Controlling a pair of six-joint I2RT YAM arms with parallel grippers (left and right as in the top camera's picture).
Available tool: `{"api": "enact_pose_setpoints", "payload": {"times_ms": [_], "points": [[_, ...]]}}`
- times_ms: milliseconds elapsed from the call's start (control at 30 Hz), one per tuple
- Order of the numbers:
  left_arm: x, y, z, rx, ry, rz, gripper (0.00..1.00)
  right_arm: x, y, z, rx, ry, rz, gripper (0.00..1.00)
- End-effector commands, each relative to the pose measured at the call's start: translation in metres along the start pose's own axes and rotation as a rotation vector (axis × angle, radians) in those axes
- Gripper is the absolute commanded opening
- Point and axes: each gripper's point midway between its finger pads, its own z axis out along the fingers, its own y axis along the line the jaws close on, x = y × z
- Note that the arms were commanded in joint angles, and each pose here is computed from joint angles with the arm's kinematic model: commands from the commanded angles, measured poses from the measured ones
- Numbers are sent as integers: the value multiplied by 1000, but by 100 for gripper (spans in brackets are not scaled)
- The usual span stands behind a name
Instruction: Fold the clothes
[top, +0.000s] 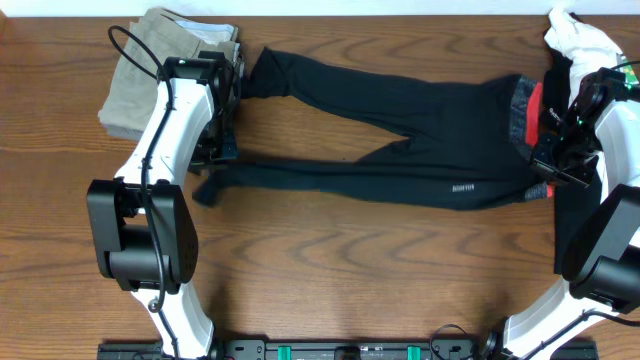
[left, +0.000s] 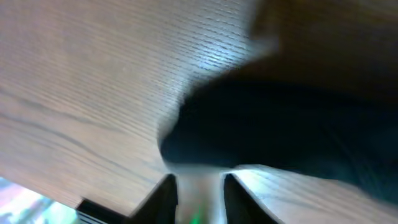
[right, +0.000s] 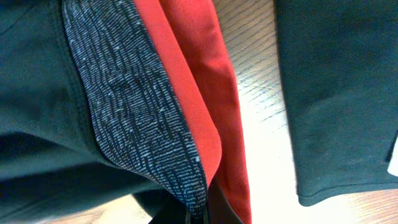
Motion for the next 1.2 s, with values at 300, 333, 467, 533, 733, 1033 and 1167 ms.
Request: {"api": "enact_pose_setpoints", "payload": {"times_ms": [300,333,467,533,733,1033,1167], "points": [[25,-26,5,139,109,118,37,-3,-7,-2,17,-18,2,3],[27,-28,7,137,114,137,37,-3,-7,-2,17,-18,2,3],[24,-37,31,145,84,166,38,-4,-5,-2,7,-21,-10,3],[13,-43,43,161,32,166,38,-6,-3,-2,-2,-26,-13,4],[2,-52,57,181,-31,174,38,-6,-3,-2,-4,-28,-13,5],[3,-55,87,170,-68,219,38,-7,-3,-2,-5,-33,-13,5],[6,-53,89,162,-59,220,39,-7,-4,-2,-3,-31,-8,6]]}}
